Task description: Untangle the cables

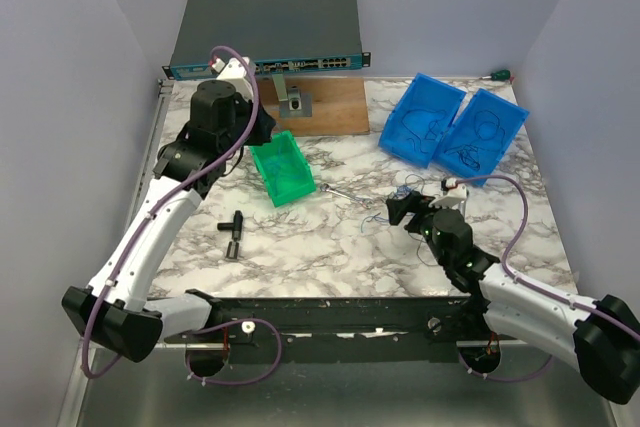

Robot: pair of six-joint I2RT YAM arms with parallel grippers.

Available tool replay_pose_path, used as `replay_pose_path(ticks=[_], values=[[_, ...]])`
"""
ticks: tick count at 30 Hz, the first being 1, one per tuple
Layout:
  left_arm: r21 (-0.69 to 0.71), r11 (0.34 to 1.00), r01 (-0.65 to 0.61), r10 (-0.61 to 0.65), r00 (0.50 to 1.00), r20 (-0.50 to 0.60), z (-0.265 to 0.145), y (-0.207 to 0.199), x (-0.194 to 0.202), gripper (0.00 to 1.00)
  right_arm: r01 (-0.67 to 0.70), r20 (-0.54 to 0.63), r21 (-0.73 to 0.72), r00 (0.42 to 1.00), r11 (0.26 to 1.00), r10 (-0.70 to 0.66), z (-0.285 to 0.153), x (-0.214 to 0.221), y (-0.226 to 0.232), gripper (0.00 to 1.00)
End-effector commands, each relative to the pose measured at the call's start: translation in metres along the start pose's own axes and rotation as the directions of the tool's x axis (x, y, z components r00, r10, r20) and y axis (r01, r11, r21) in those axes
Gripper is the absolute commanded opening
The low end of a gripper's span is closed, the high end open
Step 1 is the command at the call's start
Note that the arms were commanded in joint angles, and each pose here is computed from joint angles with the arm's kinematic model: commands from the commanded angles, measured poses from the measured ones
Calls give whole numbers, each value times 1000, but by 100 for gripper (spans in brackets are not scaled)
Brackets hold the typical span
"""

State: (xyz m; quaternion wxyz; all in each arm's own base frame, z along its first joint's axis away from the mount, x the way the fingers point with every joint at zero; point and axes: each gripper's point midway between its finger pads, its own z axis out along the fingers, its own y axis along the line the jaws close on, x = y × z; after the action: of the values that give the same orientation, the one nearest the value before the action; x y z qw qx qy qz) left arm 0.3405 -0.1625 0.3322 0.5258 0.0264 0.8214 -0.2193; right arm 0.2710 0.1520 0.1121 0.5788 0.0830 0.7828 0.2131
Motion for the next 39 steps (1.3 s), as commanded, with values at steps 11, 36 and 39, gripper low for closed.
replay_pose_path(ticks=[11, 36, 39], values=[[-148, 989, 3, -14, 997, -73, 81, 53, 50, 0, -9, 36, -27, 999, 1000, 10, -7, -4, -1, 83], [-113, 991, 68, -95, 962, -257, 92, 55, 128, 68, -26, -30, 134, 999, 991, 31, 7, 11, -21, 83], [-67, 995, 70, -83, 971, -226, 76, 42, 123, 82, -18, -48, 137, 999, 990, 25, 9, 15, -21, 83]])
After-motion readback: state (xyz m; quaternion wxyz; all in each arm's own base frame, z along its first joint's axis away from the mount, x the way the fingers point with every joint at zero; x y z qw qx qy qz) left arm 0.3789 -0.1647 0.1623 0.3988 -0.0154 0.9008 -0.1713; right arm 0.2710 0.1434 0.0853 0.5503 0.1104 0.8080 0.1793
